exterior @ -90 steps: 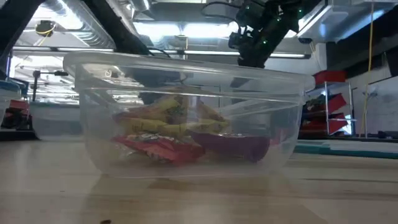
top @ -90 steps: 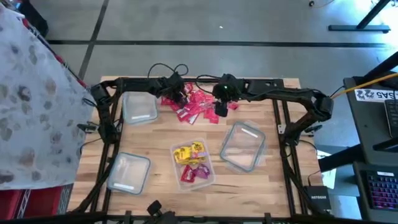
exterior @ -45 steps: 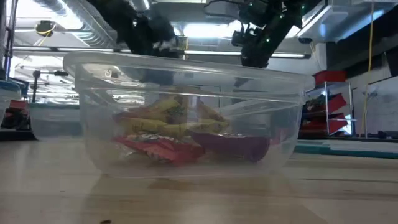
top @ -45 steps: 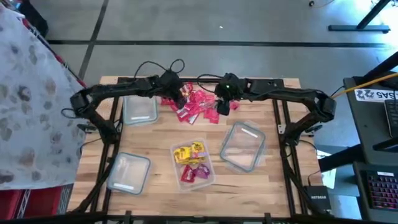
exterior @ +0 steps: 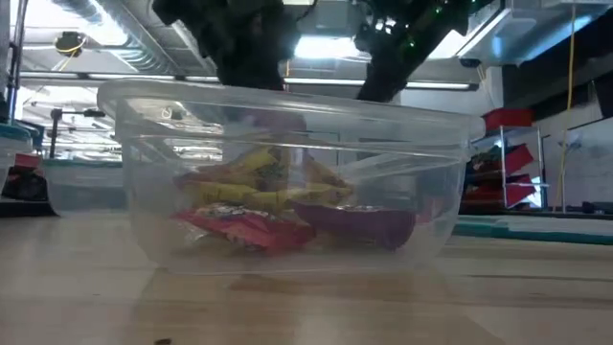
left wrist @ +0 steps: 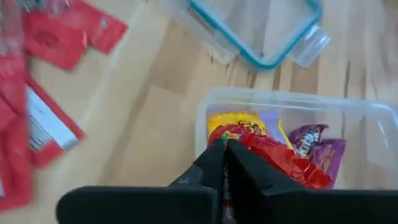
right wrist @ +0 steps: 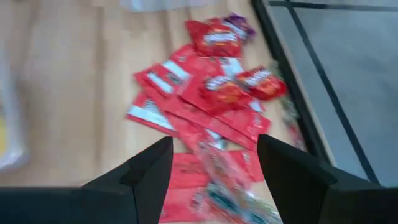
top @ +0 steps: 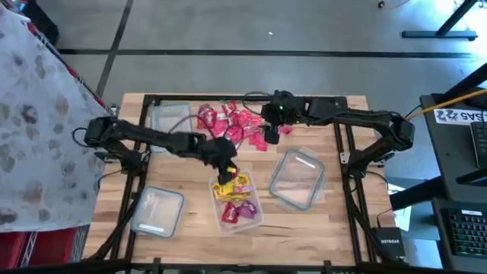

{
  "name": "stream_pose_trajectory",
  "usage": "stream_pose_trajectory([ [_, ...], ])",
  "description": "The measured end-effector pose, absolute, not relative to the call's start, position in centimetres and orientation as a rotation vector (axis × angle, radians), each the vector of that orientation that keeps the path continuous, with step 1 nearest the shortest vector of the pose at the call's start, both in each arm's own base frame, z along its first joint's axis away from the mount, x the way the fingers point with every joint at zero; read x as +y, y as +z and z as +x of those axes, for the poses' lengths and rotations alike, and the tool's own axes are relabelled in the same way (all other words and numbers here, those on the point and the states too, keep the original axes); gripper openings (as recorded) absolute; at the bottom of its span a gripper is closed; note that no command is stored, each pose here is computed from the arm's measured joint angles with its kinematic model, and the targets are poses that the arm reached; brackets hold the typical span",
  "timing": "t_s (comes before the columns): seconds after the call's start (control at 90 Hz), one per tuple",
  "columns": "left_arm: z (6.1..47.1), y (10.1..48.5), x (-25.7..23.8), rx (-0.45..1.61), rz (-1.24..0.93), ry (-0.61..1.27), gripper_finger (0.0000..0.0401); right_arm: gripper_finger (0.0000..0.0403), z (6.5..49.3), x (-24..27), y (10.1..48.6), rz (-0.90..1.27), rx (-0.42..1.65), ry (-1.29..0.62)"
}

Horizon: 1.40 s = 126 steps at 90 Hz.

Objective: Sort candy
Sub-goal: Put the red candy into the right transparent bin

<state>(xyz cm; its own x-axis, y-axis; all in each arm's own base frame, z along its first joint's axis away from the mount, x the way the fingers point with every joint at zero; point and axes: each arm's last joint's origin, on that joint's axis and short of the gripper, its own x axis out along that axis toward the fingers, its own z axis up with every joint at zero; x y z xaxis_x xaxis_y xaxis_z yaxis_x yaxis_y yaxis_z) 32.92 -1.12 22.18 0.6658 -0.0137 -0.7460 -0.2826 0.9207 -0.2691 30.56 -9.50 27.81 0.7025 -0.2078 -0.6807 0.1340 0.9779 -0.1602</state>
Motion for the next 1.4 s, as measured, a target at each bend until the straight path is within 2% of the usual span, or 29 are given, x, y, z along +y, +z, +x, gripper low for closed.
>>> stream_pose_trajectory([
  [0.2, 33.4, 19.4, -3.7, 0.902, -0.531, 0.215, 0.0000, 0.0222, 31.4, -6.1, 27.8, -0.163, 0.768, -0.129],
  [0.378, 33.7, 18.8, -7.3, 0.833, -0.585, 0.252, 0.0000, 0.0222, 31.6, -4.6, 27.8, -0.215, 0.772, -0.073],
  [0.589, 32.8, 19.1, -11.2, 0.738, -0.623, 0.319, 0.0000, 0.0222, 31.6, -4.4, 27.7, -0.256, 0.772, -0.008],
  [0.744, 32.4, 19.2, -13.4, 0.701, -0.669, 0.288, 0.0000, 0.0222, 31.6, -4.3, 27.7, -0.268, 0.767, 0.021],
  [0.922, 31.9, 18.4, -16.0, 0.707, -0.685, 0.223, 0.0000, 0.0222, 31.7, -4.2, 27.8, -0.266, 0.754, 0.047],
  [1.044, 31.6, 17.3, -16.8, 0.736, -0.717, 0.257, 0.0002, 0.0222, 31.7, -4.2, 27.8, -0.263, 0.752, 0.062],
  [1.144, 31.6, 16.6, -16.8, 0.747, -0.717, 0.296, 0.0020, 0.0222, 31.7, -4.2, 27.8, -0.275, 0.751, 0.069],
  [1.4, 32.0, 16.7, -15.9, 0.772, -0.749, 0.308, 0.0099, 0.0222, 31.4, -4.2, 27.4, -0.267, 0.799, 0.078],
])
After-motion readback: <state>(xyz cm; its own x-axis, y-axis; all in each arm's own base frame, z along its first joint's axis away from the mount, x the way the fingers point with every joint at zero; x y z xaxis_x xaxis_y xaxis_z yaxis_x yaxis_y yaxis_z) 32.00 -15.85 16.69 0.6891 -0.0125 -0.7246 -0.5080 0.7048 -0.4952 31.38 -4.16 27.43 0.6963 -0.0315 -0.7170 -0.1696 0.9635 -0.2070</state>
